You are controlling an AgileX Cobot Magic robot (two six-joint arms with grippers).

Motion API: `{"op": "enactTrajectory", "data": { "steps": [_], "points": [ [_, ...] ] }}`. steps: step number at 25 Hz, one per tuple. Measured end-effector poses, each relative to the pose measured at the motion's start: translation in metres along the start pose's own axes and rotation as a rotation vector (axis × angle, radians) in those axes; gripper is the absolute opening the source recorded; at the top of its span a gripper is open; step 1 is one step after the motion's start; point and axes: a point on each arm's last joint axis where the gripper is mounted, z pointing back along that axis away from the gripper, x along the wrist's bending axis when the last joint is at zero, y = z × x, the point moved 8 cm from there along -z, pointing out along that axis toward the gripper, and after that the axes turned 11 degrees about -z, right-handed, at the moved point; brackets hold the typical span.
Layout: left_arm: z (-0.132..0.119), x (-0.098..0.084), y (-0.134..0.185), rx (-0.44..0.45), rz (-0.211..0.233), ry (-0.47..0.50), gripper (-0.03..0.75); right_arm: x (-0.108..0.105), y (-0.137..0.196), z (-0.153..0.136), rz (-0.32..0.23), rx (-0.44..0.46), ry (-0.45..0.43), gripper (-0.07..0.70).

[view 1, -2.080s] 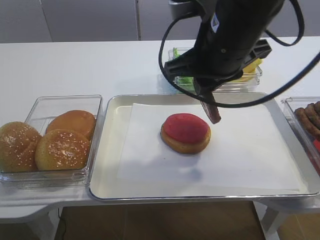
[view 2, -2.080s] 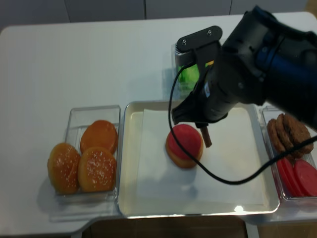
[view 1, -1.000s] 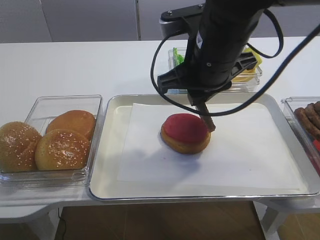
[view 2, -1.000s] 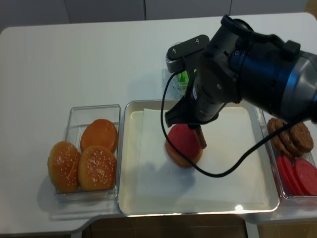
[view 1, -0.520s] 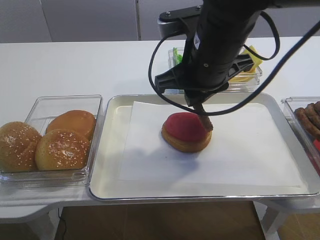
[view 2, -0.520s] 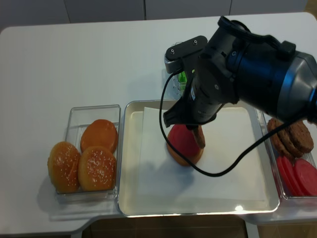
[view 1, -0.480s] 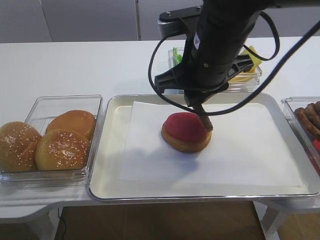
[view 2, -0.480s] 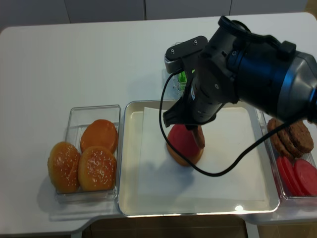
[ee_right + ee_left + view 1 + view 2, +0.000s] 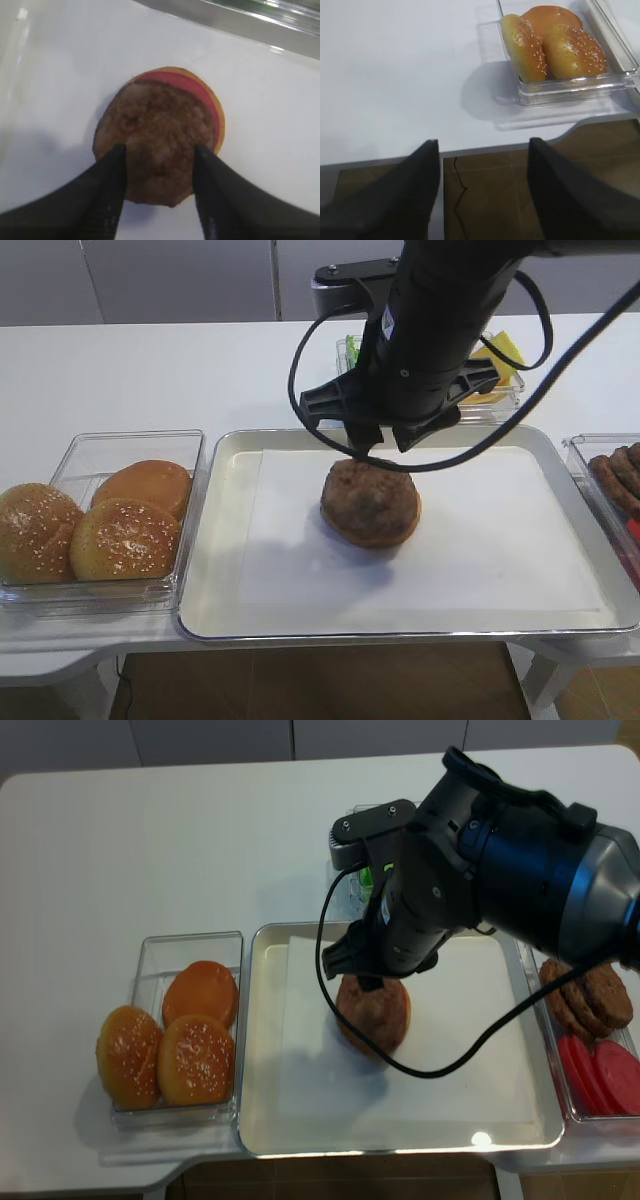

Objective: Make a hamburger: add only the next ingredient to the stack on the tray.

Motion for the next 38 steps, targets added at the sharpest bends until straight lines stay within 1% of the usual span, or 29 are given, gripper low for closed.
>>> {"op": "enactTrajectory", "data": {
  "steps": [2, 6, 11, 12, 14, 17, 19, 21, 25, 27, 29, 31, 33, 34, 36, 38],
  "points": [
    [0.0, 0.0, 0.0, 0.0, 0.0, 0.0, 0.415, 0.001, 0.0, 0.0, -0.003, 0.002, -0.003, 0.362],
    [0.0, 0.0, 0.0, 0.0, 0.0, 0.0, 0.415, 0.001, 0.001, 0.0, -0.002, 0.006, -0.004, 0.375],
    [0.0, 0.0, 0.0, 0.0, 0.0, 0.0, 0.415, -0.001, 0.002, 0.004, 0.057, 0.01, 0.0, 0.377],
    [0.0, 0.0, 0.0, 0.0, 0.0, 0.0, 0.415, -0.002, 0.002, 0.006, 0.055, 0.008, -0.003, 0.377],
    [0.0, 0.0, 0.0, 0.0, 0.0, 0.0, 0.415, -0.011, -0.001, 0.012, 0.05, 0.006, 0.0, 0.377],
    [0.0, 0.0, 0.0, 0.0, 0.0, 0.0, 0.415, -0.032, -0.007, 0.02, 0.011, 0.027, -0.003, 0.377],
    [0.0, 0.0, 0.0, 0.0, 0.0, 0.0, 0.415, -0.049, -0.01, 0.026, -0.027, 0.045, -0.011, 0.377],
    [0.0, 0.0, 0.0, 0.0, 0.0, 0.0, 0.415, -0.071, -0.015, 0.033, -0.069, 0.043, -0.003, 0.377],
    [0.0, 0.0, 0.0, 0.0, 0.0, 0.0, 0.415, -0.119, -0.023, 0.049, -0.189, 0.028, 0.029, 0.377],
    [0.0, 0.0, 0.0, 0.0, 0.0, 0.0, 0.415, -0.139, -0.025, 0.059, -0.234, 0.007, 0.042, 0.377],
    [0.0, 0.0, 0.0, 0.0, 0.0, 0.0, 0.415, -0.159, -0.022, 0.067, -0.276, -0.005, 0.056, 0.377],
    [0.0, 0.0, 0.0, 0.0, 0.0, 0.0, 0.415, -0.176, -0.012, 0.071, -0.321, -0.002, 0.066, 0.377],
    [0.0, 0.0, 0.0, 0.0, 0.0, 0.0, 0.415, -0.19, 0.001, 0.076, -0.357, -0.001, 0.071, 0.377],
    [0.0, 0.0, 0.0, 0.0, 0.0, 0.0, 0.415, -0.193, 0.008, 0.08, -0.366, -0.005, 0.07, 0.377],
    [0.0, 0.0, 0.0, 0.0, 0.0, 0.0, 0.415, -0.197, 0.022, 0.089, -0.375, -0.022, 0.073, 0.377],
    [0.0, 0.0, 0.0, 0.0, 0.0, 0.0, 0.415, -0.197, 0.039, 0.097, -0.378, -0.036, 0.072, 0.377]
  ]
}}
